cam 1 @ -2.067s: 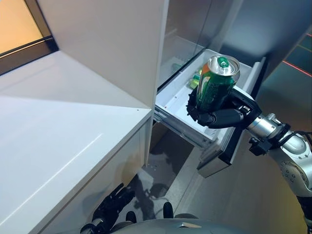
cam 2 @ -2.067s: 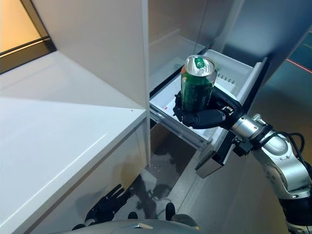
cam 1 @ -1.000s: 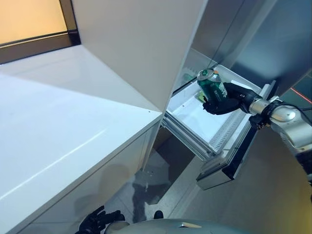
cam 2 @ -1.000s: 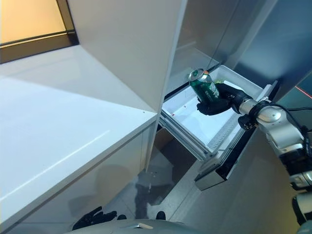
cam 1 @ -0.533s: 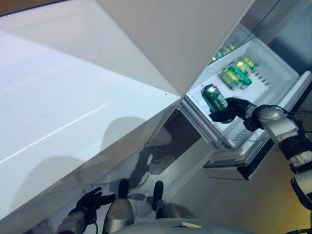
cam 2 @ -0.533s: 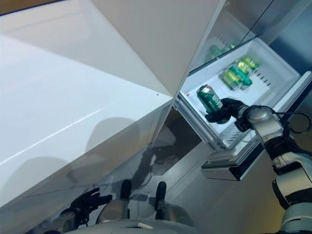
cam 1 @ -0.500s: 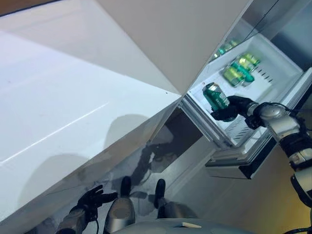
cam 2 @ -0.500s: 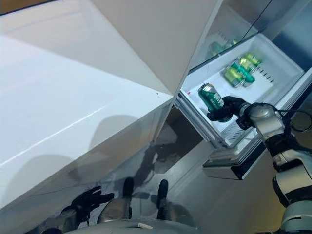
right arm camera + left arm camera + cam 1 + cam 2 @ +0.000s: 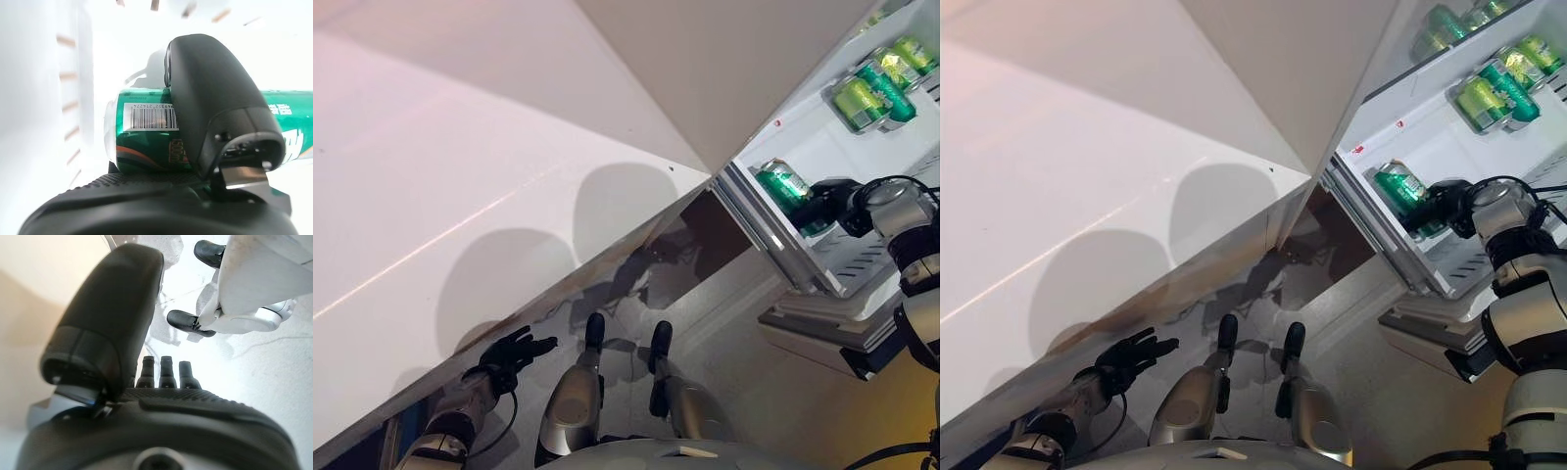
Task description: Put drinks into fridge and close the fridge
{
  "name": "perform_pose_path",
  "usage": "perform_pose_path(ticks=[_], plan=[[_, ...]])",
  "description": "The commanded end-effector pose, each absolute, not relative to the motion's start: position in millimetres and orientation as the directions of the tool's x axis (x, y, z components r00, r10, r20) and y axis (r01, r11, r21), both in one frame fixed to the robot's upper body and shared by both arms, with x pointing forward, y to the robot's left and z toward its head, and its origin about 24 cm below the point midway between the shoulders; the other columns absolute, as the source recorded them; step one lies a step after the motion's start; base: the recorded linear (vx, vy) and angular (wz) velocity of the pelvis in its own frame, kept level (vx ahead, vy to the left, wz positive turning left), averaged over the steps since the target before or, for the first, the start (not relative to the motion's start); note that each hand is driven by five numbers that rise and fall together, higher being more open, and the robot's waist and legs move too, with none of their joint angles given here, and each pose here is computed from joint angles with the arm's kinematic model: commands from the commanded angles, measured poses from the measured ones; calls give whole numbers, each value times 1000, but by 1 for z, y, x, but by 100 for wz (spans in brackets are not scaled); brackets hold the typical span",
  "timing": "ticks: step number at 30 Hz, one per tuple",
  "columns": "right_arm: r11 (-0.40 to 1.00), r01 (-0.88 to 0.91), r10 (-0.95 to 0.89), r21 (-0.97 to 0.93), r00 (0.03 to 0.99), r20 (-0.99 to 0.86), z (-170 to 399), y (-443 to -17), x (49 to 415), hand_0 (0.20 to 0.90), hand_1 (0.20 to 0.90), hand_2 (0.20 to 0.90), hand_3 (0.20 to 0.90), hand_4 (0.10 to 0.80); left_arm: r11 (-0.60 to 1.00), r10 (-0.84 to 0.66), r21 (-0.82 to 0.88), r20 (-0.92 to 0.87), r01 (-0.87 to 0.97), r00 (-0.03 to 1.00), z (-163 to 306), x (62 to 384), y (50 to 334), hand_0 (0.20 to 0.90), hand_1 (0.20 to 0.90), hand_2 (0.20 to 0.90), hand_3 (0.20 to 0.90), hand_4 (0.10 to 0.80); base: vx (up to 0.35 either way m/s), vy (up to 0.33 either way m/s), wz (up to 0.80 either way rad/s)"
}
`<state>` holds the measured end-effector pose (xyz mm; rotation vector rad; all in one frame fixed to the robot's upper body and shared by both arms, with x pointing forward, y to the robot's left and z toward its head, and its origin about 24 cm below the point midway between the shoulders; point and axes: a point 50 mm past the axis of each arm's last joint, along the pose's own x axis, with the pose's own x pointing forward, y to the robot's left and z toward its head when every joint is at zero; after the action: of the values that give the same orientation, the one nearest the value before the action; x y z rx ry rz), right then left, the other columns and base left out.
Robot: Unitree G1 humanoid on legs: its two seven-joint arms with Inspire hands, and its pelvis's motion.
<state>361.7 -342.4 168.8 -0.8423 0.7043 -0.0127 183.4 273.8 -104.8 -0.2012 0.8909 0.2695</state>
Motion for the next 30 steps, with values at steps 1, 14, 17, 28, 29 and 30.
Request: perform_pose_path(ticks=[1, 14, 17, 28, 29, 30], plan=[[574, -120, -379, -810, 838, -393, 256, -346, 370, 300, 300, 300, 200, 100, 961, 172, 4, -794, -277, 583, -101, 178, 288, 900, 900, 900, 900, 800, 7, -8, 8], [560, -105, -458, -822, 787, -413, 263, -351, 366, 300, 300, 300, 200, 100, 966, 152, -10, -787, -258, 598, -98, 180, 290, 900, 900, 900, 900, 800, 0, 13, 9], [561, -101, -456, -821, 790, -409, 260, -352, 367, 900, 900, 900, 900, 800, 966, 148, -14, -786, -257, 600, -98, 181, 290, 900, 900, 900, 900, 800, -8, 8, 1], [577, -91, -470, -811, 775, -422, 249, -360, 363, 900, 900, 900, 900, 800, 969, 147, -3, -795, -245, 589, -100, 176, 292, 900, 900, 900, 900, 800, 0, 0, 0], [579, -92, -471, -810, 773, -424, 248, -361, 362, 900, 900, 900, 900, 800, 970, 146, -2, -796, -245, 587, -100, 175, 293, 900, 900, 900, 900, 800, 0, 0, 0], [583, -93, -471, -807, 771, -428, 248, -362, 361, 900, 900, 900, 900, 800, 970, 146, 0, -798, -243, 584, -101, 174, 294, 900, 900, 900, 900, 800, 0, 0, 0]])
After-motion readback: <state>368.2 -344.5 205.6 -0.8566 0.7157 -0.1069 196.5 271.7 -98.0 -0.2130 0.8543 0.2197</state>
